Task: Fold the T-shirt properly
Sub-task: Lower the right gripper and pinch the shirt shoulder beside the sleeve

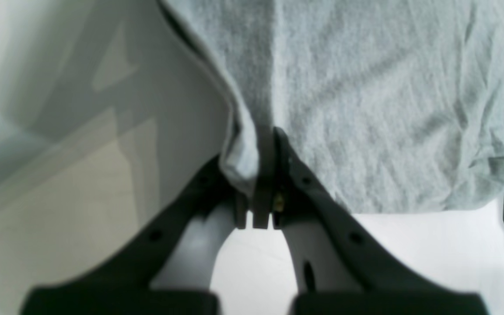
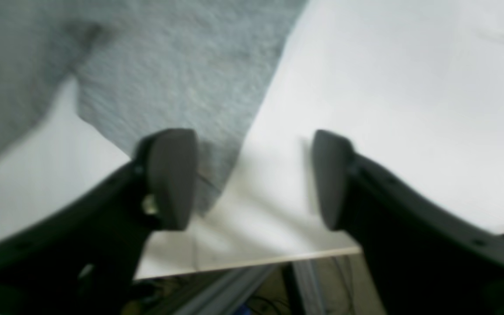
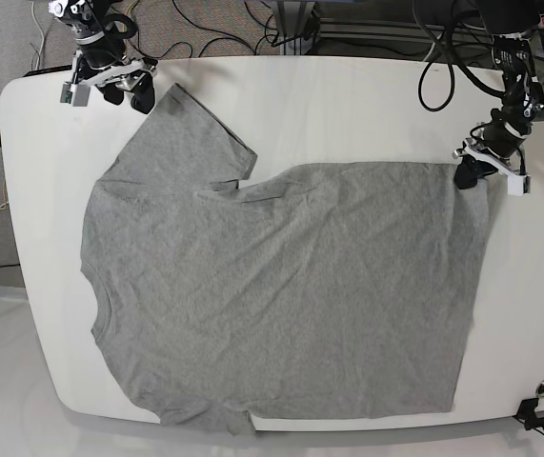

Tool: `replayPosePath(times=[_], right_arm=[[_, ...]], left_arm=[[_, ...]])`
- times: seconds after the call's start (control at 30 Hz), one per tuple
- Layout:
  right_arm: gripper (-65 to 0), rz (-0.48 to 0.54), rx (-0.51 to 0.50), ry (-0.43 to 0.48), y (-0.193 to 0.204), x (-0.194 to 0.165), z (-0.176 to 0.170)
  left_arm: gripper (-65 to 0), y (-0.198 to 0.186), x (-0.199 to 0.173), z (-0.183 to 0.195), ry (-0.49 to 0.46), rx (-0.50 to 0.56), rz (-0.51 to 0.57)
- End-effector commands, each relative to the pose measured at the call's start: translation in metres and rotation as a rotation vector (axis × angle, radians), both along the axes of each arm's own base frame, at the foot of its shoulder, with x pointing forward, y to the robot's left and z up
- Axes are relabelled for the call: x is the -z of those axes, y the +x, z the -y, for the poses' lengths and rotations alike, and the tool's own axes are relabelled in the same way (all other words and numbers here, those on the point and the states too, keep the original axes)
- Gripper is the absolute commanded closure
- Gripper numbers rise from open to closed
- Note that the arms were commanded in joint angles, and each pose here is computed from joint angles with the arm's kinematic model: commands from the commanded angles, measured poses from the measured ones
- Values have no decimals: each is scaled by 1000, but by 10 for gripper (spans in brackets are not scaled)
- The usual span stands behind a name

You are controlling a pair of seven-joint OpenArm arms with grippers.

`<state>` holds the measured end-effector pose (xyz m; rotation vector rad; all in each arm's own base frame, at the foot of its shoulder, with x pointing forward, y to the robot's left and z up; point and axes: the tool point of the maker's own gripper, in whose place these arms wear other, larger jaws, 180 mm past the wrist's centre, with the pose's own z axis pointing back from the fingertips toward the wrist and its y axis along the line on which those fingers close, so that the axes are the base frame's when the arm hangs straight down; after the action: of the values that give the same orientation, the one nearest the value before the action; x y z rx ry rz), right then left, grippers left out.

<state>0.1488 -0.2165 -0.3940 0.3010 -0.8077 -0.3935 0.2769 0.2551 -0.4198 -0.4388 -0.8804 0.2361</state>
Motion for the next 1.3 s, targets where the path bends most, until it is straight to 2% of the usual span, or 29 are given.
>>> replayPosePath(times=[0.0, 0.1, 0.2, 0.37, 0.97, 1.27], right_arm=[[-441, 52, 10, 68, 4, -16, 3], [-443, 35, 4, 179, 0, -18, -3], [-443, 8, 51, 297, -7, -8, -6], [-443, -53, 55, 363, -18, 14, -20], [-443, -70, 12, 421, -4, 16, -40], [-443, -26, -8, 428, 20, 8, -43]], left_arm=[[0, 9, -14, -6, 8, 0, 49], [0, 9, -14, -6, 8, 0, 49], [0, 9, -14, -5, 8, 1, 50], [0, 8, -13, -6, 9, 3, 48], [0, 6, -13, -7, 12, 3, 46], [0, 6, -14, -7, 14, 4, 47]])
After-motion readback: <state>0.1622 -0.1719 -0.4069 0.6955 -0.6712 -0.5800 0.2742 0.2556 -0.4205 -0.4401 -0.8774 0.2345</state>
